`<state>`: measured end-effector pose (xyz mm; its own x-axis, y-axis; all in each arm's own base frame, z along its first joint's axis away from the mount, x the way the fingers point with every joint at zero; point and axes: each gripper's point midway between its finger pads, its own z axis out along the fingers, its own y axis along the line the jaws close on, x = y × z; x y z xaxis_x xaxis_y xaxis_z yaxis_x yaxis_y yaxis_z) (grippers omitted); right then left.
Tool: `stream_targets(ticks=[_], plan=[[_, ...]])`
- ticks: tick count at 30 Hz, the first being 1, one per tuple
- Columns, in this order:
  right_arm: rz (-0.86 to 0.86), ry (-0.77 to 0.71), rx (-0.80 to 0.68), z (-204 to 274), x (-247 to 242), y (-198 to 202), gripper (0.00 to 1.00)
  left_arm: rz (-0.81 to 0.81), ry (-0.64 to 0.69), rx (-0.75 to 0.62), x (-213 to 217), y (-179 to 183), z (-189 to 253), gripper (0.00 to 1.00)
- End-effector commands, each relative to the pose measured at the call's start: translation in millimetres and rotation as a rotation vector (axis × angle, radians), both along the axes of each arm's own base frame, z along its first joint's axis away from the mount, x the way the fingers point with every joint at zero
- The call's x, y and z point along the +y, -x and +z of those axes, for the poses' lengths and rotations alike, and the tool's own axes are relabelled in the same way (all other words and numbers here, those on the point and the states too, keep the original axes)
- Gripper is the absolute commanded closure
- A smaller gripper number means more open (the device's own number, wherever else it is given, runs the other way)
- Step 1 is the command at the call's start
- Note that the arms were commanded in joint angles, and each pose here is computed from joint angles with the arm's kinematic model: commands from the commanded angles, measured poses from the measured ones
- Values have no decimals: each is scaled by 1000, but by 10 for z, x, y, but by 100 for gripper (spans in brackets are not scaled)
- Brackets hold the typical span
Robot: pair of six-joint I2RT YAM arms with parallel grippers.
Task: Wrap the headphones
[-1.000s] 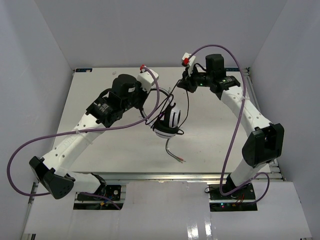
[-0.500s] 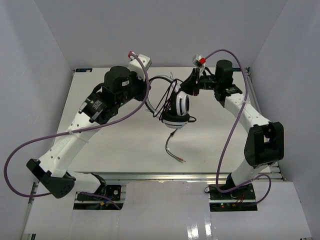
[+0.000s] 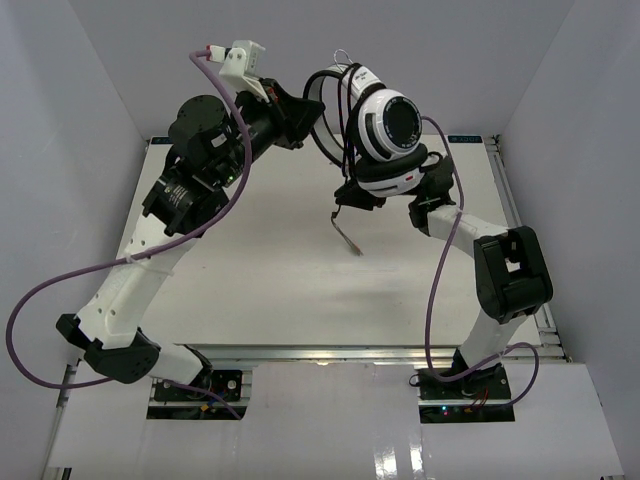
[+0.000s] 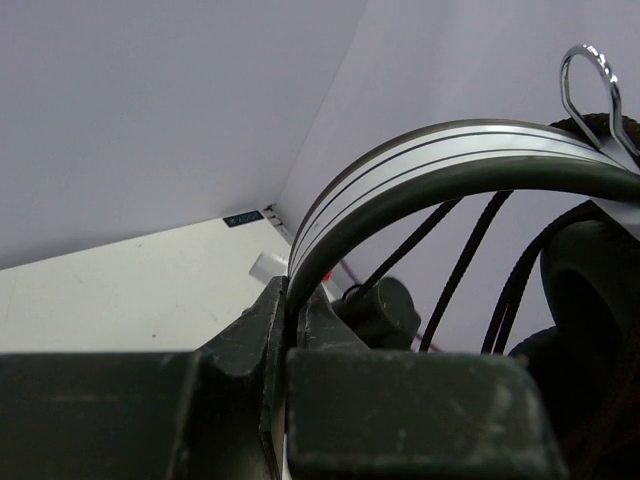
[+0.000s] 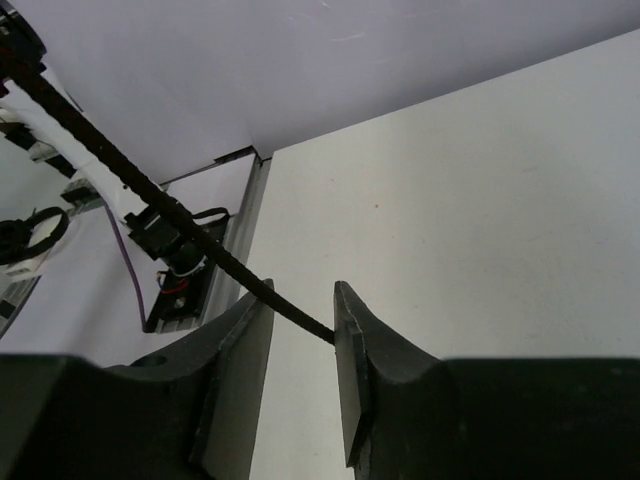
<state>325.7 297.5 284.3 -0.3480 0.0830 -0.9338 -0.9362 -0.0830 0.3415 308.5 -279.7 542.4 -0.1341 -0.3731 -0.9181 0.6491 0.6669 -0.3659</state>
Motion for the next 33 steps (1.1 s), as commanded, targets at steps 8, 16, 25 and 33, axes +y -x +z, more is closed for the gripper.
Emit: stream_targets(ticks=[8, 16, 25, 33], plan=[[112, -36, -66, -39, 313, 434, 57, 52, 289, -97, 212, 91, 859, 100], [123, -27, -106, -69, 271, 641, 80, 275, 304, -100, 637, -23, 841, 100], [-146, 266, -390, -269, 281, 785, 92, 685, 263, -84, 1257, -339, 364, 100], [-337, 589, -737, 15, 117, 652, 92, 838, -106, 17, 1146, -1062, -531, 100]])
